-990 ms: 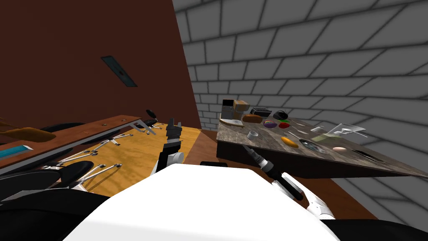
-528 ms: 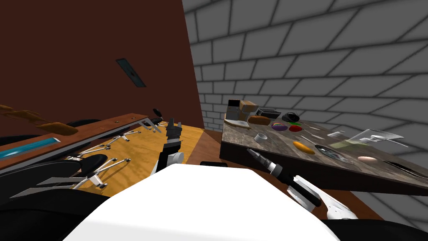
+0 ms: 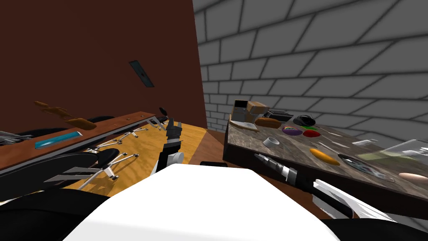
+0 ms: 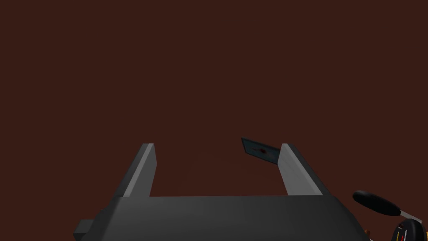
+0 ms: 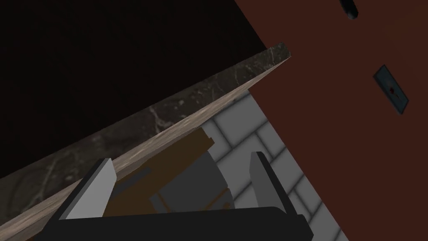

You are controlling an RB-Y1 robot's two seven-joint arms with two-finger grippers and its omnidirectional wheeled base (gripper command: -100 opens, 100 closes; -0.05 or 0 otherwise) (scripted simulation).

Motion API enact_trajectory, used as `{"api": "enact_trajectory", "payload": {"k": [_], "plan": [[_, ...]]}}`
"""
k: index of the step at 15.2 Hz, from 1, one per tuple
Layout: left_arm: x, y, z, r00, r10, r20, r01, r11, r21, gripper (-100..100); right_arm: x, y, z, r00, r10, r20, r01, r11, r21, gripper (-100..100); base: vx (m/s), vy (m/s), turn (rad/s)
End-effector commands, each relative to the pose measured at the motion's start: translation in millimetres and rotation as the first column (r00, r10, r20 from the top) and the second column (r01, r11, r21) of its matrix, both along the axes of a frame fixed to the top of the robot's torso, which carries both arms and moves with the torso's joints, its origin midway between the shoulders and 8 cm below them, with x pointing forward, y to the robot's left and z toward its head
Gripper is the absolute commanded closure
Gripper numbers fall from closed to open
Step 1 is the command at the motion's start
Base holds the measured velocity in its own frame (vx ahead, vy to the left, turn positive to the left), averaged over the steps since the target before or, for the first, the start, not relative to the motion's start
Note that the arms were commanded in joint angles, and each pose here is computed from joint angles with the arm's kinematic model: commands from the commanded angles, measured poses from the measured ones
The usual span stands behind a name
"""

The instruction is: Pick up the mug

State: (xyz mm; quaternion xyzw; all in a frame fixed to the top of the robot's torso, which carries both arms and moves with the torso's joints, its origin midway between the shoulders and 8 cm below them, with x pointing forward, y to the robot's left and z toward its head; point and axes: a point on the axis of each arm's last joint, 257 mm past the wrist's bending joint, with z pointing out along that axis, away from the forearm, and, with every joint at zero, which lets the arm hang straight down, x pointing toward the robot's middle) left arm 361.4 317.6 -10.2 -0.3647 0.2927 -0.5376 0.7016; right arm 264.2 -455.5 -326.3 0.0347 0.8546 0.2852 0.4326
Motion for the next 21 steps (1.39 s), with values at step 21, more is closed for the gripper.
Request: {"api": "enact_trajectory", "payload": {"k": [21], "plan": [[0, 0.0, 0, 1.0, 0.0, 0.0, 0.0, 1.0, 0.0, 0, -105, -225, 41, 0.93, -0.028, -0.368, -0.183, 0.832, -0.524, -100, 0.056, 0.074, 0.111]]}}
